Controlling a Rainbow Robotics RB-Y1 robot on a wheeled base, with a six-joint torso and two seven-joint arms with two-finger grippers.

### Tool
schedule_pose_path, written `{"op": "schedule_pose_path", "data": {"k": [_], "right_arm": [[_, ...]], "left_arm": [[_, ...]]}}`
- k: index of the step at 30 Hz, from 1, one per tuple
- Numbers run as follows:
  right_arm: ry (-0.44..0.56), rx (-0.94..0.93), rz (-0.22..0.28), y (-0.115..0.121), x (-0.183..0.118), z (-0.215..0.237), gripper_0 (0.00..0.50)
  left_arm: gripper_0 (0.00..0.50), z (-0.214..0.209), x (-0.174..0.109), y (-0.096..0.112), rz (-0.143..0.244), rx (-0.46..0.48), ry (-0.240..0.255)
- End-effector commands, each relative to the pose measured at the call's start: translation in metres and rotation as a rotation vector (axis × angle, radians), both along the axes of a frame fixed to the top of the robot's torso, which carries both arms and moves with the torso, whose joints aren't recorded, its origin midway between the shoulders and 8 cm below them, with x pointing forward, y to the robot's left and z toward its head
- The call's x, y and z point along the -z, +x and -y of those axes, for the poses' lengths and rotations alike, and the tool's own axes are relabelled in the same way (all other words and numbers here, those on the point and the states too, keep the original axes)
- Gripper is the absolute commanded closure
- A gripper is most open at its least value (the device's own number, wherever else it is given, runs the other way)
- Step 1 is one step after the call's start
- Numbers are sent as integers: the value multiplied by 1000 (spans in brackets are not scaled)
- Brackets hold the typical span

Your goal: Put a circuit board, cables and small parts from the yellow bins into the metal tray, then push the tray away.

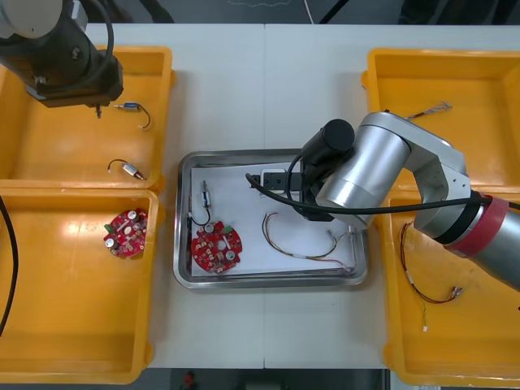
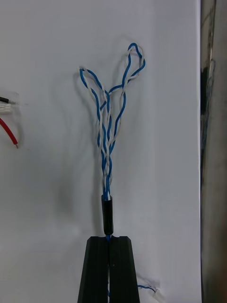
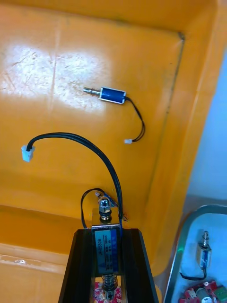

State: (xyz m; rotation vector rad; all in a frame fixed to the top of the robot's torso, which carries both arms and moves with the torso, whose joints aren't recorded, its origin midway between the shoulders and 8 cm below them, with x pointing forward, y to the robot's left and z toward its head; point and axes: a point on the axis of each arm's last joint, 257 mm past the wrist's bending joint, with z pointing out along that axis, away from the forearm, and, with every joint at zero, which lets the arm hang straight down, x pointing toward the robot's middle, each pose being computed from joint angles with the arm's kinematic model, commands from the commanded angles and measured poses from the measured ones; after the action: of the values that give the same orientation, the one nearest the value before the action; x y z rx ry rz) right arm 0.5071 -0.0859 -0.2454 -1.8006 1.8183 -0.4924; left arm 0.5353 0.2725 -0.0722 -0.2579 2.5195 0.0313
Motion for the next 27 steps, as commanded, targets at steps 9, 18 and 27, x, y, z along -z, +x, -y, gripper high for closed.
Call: {"op": "schedule_pose_path", "data": {"k": [9,18,27], "right_arm": [[12,-20,56,6,-24,-14,0],[-1,30,46,-15,-59,-6,0],[108,299,-16,-60,-96,29,0]], "left_arm": [[500,12,-15,-8,41,108,67],[500,21,-11,-11,34,146,96],[500,38,-2,-15,23,202,143]]}}
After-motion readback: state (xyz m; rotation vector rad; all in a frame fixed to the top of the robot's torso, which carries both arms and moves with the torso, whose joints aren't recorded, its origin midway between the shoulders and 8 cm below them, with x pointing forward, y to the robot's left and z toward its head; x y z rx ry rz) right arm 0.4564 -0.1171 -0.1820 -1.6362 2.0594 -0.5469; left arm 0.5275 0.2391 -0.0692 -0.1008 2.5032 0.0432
